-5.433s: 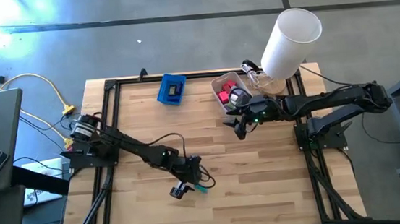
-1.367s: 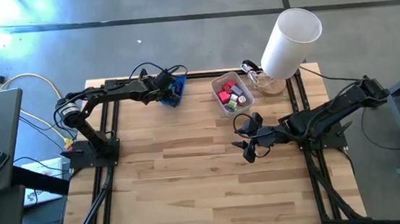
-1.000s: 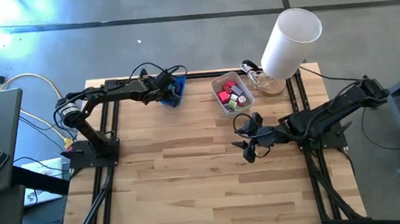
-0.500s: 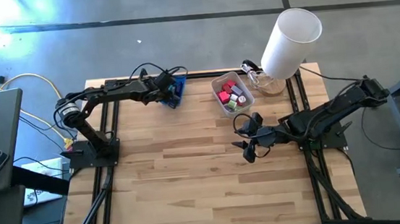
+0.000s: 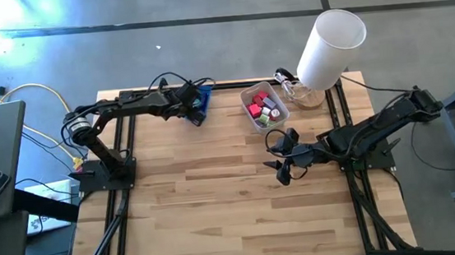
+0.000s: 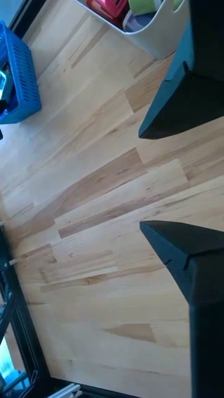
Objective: Pick & Place Office items
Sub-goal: Return to Home Position
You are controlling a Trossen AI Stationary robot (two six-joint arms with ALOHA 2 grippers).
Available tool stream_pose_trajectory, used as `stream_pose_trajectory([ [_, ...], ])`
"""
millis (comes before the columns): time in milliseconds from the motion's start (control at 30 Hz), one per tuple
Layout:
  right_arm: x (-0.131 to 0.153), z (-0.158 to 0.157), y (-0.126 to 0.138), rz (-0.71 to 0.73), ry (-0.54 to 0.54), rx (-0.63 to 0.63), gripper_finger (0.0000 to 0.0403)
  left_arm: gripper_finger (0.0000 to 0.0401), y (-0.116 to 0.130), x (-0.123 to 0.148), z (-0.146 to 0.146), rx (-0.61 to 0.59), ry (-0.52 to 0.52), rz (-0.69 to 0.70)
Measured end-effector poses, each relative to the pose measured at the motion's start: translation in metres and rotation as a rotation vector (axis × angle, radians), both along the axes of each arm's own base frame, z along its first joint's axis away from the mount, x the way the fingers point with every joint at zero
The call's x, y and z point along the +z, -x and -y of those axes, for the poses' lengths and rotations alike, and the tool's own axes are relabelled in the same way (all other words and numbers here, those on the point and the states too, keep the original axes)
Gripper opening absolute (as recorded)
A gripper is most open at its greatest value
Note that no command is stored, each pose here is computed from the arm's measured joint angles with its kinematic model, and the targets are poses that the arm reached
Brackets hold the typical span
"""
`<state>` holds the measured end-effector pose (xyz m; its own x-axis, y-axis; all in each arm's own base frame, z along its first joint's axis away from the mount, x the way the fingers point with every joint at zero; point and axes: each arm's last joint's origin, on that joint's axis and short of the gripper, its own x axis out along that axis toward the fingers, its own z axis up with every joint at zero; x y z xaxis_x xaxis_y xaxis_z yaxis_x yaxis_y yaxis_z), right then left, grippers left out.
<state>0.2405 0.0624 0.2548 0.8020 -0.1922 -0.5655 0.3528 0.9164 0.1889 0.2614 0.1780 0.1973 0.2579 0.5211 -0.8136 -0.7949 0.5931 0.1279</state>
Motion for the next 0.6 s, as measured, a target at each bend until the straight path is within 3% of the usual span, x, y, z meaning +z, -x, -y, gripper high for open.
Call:
stream_pose_trajectory([
  [200, 0.000, 0.000, 0.000, 0.000, 0.001, 0.000, 0.0215, 0.0191, 0.002, 0.006, 0.000, 0.004, -0.016, 0.016],
  [467, 0.000, 0.000, 0.000, 0.011, -0.030, -0.009, 0.0215, 0.0191, 0.015, 0.041, 0.011, 0.004, -0.065, 0.105],
  [600, 0.004, -0.001, -0.004, 0.055, -0.043, 0.009, 0.0215, 0.0191, 0.022, 0.054, 0.026, -0.034, -0.042, 0.108],
])
